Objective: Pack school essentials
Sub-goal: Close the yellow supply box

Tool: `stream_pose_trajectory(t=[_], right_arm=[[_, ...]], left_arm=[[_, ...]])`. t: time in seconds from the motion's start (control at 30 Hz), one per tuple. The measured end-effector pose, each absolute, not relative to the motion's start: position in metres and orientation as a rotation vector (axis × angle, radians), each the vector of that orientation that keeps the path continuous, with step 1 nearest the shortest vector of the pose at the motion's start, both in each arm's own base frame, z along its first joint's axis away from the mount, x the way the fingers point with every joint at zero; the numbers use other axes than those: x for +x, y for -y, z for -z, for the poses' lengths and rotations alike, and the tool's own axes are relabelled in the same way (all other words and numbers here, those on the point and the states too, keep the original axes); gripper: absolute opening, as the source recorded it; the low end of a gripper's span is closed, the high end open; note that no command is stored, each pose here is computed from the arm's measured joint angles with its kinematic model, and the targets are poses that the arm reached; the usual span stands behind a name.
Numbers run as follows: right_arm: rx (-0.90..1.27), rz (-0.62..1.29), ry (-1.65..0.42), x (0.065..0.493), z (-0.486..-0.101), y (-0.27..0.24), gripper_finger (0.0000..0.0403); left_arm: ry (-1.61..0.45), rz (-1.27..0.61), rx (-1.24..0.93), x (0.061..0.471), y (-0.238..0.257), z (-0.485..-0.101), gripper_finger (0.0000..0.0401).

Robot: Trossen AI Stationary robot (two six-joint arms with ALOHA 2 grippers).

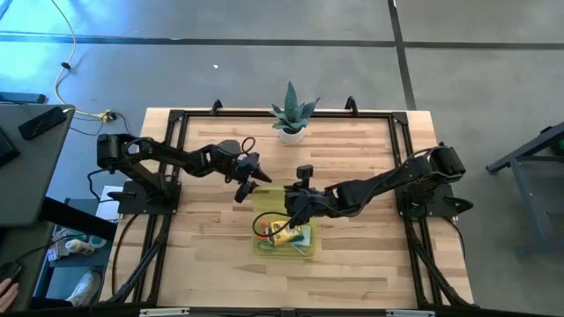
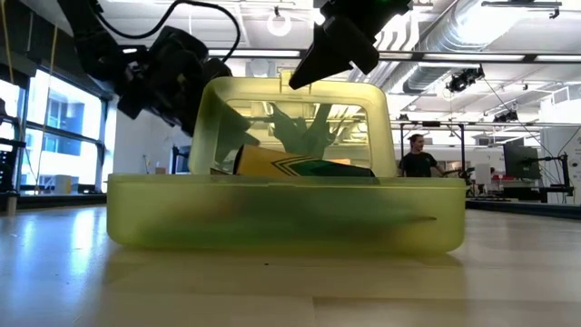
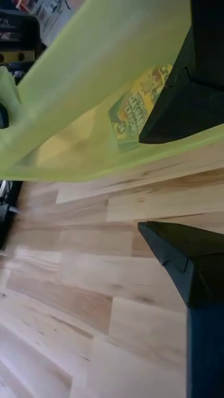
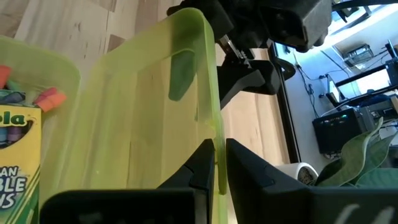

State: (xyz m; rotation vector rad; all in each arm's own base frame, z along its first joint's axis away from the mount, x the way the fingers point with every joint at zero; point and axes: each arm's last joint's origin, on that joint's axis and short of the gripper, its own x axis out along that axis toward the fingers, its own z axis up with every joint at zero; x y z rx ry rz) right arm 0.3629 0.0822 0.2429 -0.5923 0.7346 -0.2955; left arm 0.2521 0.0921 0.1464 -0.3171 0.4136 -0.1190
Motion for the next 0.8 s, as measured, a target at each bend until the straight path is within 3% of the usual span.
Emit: stream_pose_trajectory(t=[0.3,0.8], right_arm=[[-0.579,0.296,-0.732,0.3630,-0.2428,-0.0822,0.0036],[-0.523,0.318,-0.697,0.3650,-0.2450,-0.0819,0.0155]], left_arm=[[-0.428,0.124,-0.300,0.2521,-0.0919,-0.1456,0.0204],[-0.439,0.127,-0.291,0.2515,-0.0917,-0.1446,0.0204]])
